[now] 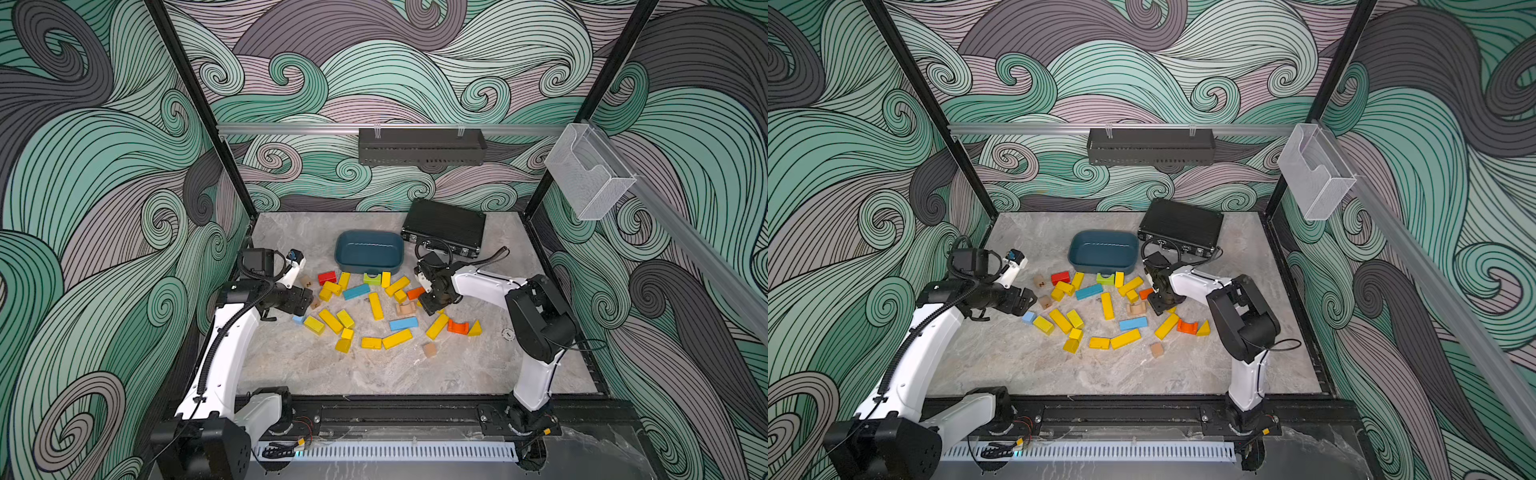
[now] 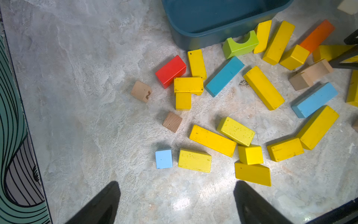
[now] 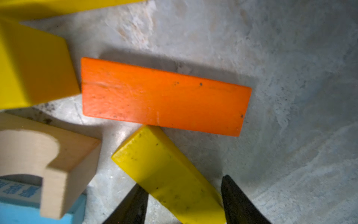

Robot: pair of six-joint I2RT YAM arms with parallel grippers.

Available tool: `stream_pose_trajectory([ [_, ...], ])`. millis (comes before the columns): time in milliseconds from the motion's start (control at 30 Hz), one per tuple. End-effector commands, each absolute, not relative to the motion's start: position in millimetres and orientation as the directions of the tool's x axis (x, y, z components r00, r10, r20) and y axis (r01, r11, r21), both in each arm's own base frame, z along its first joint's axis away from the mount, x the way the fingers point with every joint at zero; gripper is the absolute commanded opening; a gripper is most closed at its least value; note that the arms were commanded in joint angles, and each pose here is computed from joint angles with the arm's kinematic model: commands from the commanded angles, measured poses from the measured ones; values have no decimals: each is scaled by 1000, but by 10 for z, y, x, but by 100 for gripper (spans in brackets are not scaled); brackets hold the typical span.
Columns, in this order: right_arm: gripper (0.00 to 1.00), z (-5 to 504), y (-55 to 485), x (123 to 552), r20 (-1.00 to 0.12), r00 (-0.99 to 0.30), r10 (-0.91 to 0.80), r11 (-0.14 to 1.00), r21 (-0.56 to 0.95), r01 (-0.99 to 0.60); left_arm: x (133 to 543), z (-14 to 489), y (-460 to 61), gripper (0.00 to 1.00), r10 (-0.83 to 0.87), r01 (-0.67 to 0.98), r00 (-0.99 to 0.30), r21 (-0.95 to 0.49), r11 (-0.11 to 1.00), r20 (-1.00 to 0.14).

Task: Pick out the yellow building blocks
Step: Pick up the building block from the center of the board.

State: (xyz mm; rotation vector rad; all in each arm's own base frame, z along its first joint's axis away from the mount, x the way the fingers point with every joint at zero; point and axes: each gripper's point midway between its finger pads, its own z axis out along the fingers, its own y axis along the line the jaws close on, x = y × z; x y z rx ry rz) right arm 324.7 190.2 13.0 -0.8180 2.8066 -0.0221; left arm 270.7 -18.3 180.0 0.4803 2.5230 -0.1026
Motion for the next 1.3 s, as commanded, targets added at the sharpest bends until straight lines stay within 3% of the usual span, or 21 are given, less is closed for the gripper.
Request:
stream_pose_trajectory([
  [0,58,87,1882,3218,-179,-829,-529,848,-82,-523,2640,1778,-196,93,328,375,-785,17,927,-526],
  [267,41,71,1835,3120,-157,-855,-495,869,-69,-490,2641,1812,-198,93,330,378,-784,17,926,-526],
  [600,31,105,1807,3137,-167,-862,-479,878,-85,-472,2703,1905,-133,93,321,350,-784,49,935,-532],
  [933,25,526,1820,3211,-280,-834,-476,878,-89,-471,2821,1958,-94,93,284,309,-799,43,950,-531],
  [1267,25,1318,2194,3438,-471,-772,-426,861,50,-506,2826,1745,-65,93,290,309,-819,46,950,-495],
])
